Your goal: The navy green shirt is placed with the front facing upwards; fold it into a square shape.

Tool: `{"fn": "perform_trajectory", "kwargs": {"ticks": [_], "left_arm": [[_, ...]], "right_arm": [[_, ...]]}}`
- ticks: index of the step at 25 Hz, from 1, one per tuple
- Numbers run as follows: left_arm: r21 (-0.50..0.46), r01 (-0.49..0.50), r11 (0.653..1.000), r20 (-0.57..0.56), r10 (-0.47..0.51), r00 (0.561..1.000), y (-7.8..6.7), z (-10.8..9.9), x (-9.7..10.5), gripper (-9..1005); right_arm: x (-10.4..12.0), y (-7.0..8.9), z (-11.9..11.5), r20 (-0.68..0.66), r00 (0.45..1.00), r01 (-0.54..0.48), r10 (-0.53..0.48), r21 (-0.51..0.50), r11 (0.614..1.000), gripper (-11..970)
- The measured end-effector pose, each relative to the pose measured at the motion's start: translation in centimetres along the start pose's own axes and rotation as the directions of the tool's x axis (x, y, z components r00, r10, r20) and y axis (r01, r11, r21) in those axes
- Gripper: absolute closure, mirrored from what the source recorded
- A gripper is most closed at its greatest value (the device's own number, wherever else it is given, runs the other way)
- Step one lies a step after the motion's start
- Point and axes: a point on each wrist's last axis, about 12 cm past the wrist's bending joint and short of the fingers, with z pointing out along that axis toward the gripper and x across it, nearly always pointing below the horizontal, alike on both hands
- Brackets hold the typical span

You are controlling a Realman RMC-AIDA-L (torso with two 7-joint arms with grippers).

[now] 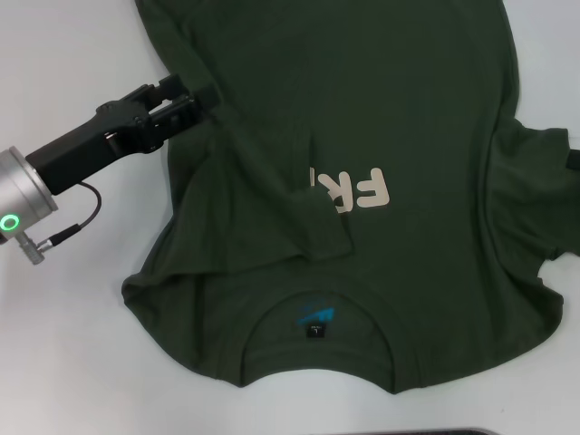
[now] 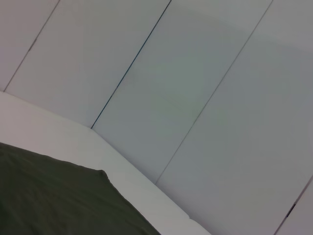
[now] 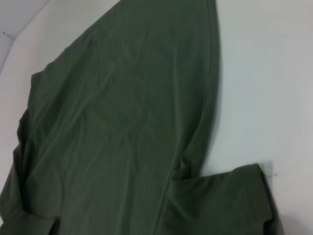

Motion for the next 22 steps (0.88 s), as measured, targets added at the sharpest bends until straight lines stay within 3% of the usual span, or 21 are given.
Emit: {"fn": "perform_trajectory", "kwargs": {"ticks": [2,5,10,16,22], "left_arm": [[-0.001,0.002,1.000,0.000,-0.002,1.000,0.0,0.0,0.0,169],[-0.001,0.004,1.000,0.001,-0.004,1.000,0.0,0.0,0.1,170],[-0.001,0.006,1.000,0.002,-0.006,1.000,0.0,0.0,0.1,170],[0.002,0.004,1.000,0.003,-0.004,1.000,0.0,0.1,0.0,170],[0.002,0.004,1.000,0.002,-0.004,1.000,0.0,0.2,-0.1,171]], "right_arm": [[0.0,0.1,0.0,-0.003,1.000,0.001,-0.001,-0.006,1.000,161],[-0.1,0.2,-0.1,-0.007,1.000,0.008,-0.008,-0.014,1.000,390],[-0.1,0.4,0.0,-0.009,1.000,0.022,-0.022,-0.029,0.999,631],[-0.4,1.1,0.2,0.008,1.000,0.028,-0.028,-0.074,0.997,741],[-1.2,2.7,1.2,0.000,0.999,0.052,-0.053,-0.149,0.988,857]]}}
